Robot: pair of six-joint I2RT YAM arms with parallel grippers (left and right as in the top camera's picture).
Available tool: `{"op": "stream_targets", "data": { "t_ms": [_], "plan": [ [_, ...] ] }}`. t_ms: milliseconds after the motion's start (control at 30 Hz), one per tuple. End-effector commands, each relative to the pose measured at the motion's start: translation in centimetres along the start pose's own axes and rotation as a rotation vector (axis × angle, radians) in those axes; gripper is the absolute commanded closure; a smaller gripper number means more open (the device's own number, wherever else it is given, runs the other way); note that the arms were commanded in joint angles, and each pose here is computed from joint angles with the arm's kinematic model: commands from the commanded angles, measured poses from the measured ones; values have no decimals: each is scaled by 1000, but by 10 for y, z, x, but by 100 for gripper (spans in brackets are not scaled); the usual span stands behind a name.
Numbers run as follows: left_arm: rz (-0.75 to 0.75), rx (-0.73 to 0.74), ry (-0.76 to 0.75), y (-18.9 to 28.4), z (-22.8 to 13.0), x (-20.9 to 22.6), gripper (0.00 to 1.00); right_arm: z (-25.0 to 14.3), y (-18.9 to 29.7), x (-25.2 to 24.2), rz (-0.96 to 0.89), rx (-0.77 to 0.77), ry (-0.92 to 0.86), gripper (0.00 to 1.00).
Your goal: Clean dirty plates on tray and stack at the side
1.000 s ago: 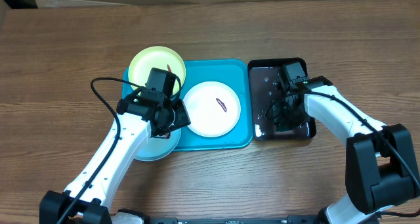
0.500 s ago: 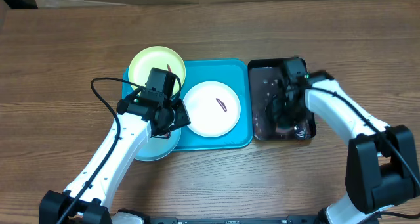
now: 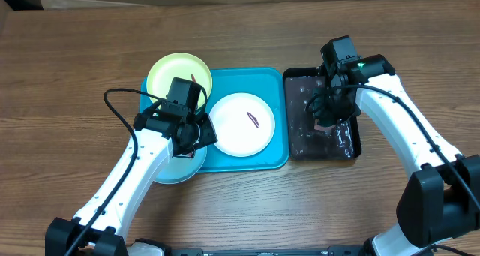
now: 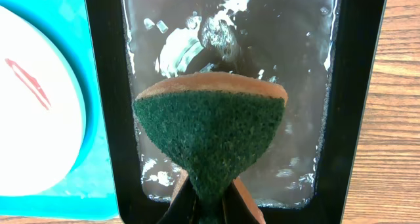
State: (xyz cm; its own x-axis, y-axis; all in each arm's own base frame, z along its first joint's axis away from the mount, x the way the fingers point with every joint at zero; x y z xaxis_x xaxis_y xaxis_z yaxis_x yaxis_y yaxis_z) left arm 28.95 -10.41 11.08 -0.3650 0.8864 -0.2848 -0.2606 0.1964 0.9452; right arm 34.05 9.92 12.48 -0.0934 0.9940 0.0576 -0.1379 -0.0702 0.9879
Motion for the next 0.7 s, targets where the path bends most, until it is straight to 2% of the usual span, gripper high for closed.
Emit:
{"op": "stream_targets", "data": {
  "t_ms": [0, 267, 533, 667],
  "plan": [
    [31, 16, -4, -9, -6, 4, 54, 5, 10, 2, 2, -38, 6, 96],
    [28, 8, -5, -28, 4, -1, 57, 3, 7, 1, -1, -26, 6, 96],
    [5, -16, -8, -40, 13, -8, 69, 3, 7, 1, -1, -27, 6, 96],
    [37, -16, -5, -47, 14, -3, 68, 3, 7, 1, -1, -28, 6, 96]
  ]
}}
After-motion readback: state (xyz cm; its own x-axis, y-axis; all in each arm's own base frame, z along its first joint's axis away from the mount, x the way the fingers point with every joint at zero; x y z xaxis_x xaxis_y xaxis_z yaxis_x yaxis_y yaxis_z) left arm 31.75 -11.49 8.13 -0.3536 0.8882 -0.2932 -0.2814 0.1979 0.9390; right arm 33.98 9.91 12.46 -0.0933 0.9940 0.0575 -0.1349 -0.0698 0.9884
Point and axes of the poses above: each gripper's point midway between its finger pads, its own y axis back along the fingers, its own x axis along the line the jaws close on, z = x × y, the point moved 2 cm from there along y, back along the fingers, and after that the axes turned 4 degrees about y, right-handed, at the moved point
